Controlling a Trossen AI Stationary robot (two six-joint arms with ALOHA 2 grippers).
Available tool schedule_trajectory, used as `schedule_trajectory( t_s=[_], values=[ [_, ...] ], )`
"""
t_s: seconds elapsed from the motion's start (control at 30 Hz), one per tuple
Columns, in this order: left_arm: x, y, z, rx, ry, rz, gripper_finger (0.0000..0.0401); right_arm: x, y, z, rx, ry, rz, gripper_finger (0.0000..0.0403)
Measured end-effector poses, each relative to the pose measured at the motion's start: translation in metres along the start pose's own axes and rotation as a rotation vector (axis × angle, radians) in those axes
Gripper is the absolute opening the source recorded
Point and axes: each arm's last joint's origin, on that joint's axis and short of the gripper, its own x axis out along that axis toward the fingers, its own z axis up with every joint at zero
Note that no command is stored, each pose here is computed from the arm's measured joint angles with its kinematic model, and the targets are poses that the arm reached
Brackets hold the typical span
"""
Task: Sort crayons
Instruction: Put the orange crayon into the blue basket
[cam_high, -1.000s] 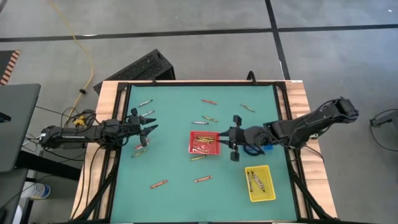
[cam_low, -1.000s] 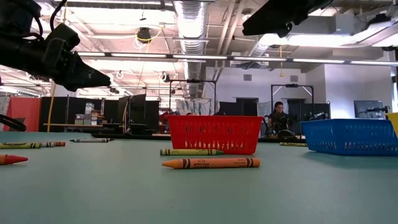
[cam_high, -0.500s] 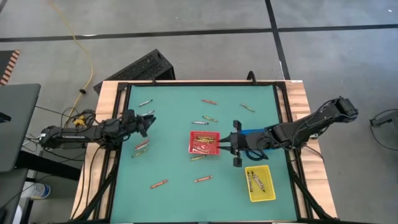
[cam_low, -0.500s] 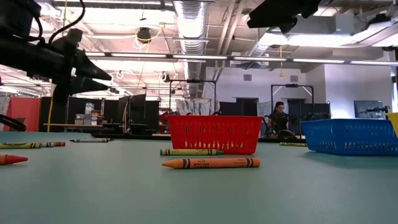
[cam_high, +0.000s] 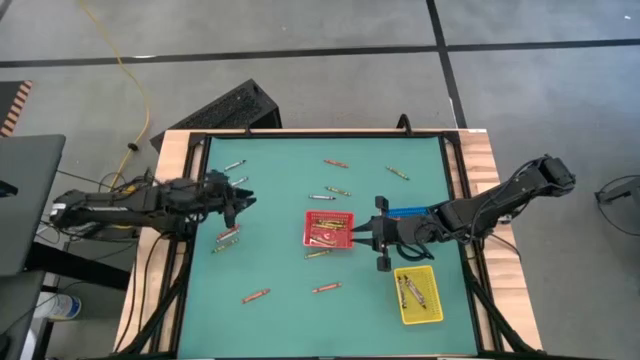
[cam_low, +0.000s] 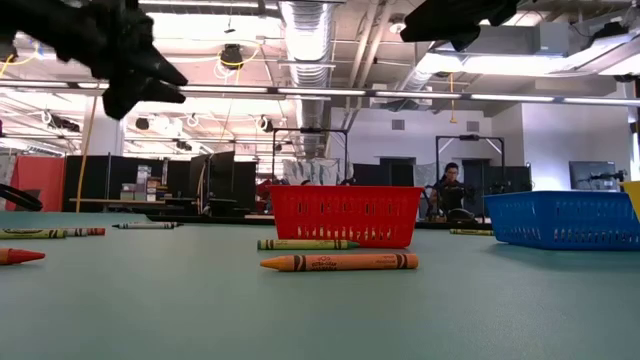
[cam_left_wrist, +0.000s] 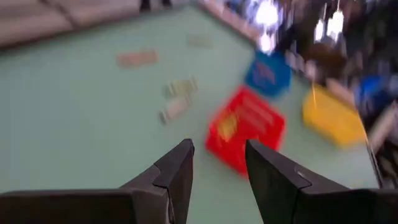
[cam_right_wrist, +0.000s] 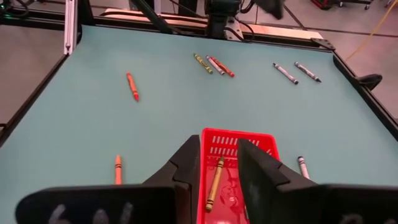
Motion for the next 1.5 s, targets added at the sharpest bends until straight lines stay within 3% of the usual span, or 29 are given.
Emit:
schedule_trajectory(
  t_s=[0.1, 0.27, 0.57, 0.7, 0.93, 1.2, 1.5],
  values=[
    [0.007, -0.018, 0.006, -0.008, 0.215, -0.031, 0.0135, 0.0, 0.0, 0.0, -0.001, 0.0, 0.002, 0.0101],
    [0.025, -0.053, -0.002, 0.026, 0.424, -0.129, 0.0135, 0.0, 0.0, 0.0, 0.0, 0.0, -0.001, 0.0101],
    [0.044, -0.117, -0.06, 0.146, 0.65, -0.231, 0.0135, 0.0, 0.0, 0.0, -0.009, 0.0, -0.003, 0.0101],
    [0.051, -0.139, -0.095, 0.154, 0.675, -0.25, 0.0135, 0.0, 0.0, 0.0, -0.049, 0.0, -0.005, 0.0101],
    [0.067, -0.152, -0.137, 0.175, 0.631, -0.156, 0.0135, 0.0, 0.0, 0.0, -0.049, -0.002, -0.008, 0.0101],
    [0.071, -0.162, -0.154, 0.237, 0.642, -0.01, 0.0135, 0.0, 0.0, -0.001, -0.056, 0.01, -0.008, 0.0101],
    [0.05, -0.17, -0.166, 0.196, 0.587, 0.026, 0.0135, 0.002, -0.006, -0.007, -0.074, 0.075, -0.026, 0.0101]
  ],
)
